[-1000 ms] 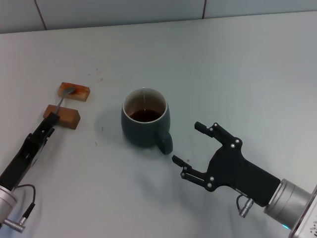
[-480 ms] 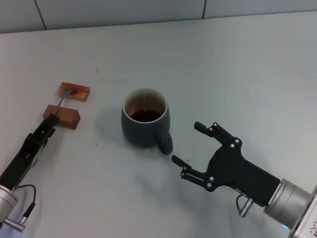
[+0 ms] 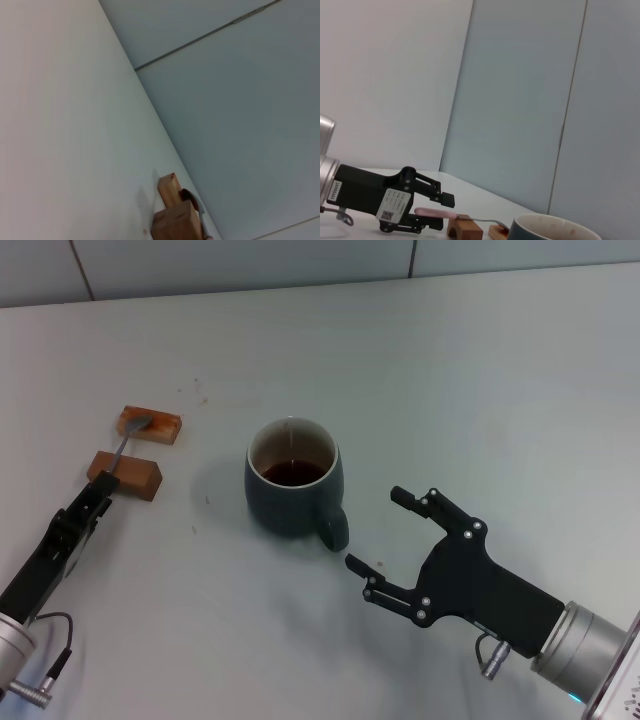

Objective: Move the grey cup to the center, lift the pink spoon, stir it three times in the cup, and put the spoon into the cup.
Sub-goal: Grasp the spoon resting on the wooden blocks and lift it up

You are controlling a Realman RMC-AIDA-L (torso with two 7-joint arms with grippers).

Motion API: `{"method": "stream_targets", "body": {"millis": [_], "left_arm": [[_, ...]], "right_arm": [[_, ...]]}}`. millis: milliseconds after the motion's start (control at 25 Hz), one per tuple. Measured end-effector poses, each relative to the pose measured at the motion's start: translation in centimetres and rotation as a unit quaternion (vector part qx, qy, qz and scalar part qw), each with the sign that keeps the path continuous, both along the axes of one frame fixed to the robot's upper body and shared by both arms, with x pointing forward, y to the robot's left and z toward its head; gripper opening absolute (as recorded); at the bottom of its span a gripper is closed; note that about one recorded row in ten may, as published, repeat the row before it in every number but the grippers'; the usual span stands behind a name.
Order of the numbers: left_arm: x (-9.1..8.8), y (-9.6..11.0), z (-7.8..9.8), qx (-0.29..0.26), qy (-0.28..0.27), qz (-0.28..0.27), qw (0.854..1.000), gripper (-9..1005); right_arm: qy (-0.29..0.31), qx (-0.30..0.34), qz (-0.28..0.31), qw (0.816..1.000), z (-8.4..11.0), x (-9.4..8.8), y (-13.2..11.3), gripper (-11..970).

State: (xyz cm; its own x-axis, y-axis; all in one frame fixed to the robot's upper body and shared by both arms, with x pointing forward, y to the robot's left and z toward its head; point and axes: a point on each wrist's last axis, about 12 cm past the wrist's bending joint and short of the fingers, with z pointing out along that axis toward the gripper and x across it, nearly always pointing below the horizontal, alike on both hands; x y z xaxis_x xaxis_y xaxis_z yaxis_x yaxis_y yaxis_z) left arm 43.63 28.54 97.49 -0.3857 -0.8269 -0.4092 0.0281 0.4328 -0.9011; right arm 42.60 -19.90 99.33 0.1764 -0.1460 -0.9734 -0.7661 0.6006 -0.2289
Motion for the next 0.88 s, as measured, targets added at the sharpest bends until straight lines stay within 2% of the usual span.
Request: {"method": "stream_targets", "body": {"millis": [880], "left_arm": [[-0.26, -0.19, -0.19, -0.016, 0.011, 0.003, 1.000, 361]], "right_arm": [[-0.002, -0.003, 0.003, 1.000, -0.02, -0.05, 0.00, 832]]}}
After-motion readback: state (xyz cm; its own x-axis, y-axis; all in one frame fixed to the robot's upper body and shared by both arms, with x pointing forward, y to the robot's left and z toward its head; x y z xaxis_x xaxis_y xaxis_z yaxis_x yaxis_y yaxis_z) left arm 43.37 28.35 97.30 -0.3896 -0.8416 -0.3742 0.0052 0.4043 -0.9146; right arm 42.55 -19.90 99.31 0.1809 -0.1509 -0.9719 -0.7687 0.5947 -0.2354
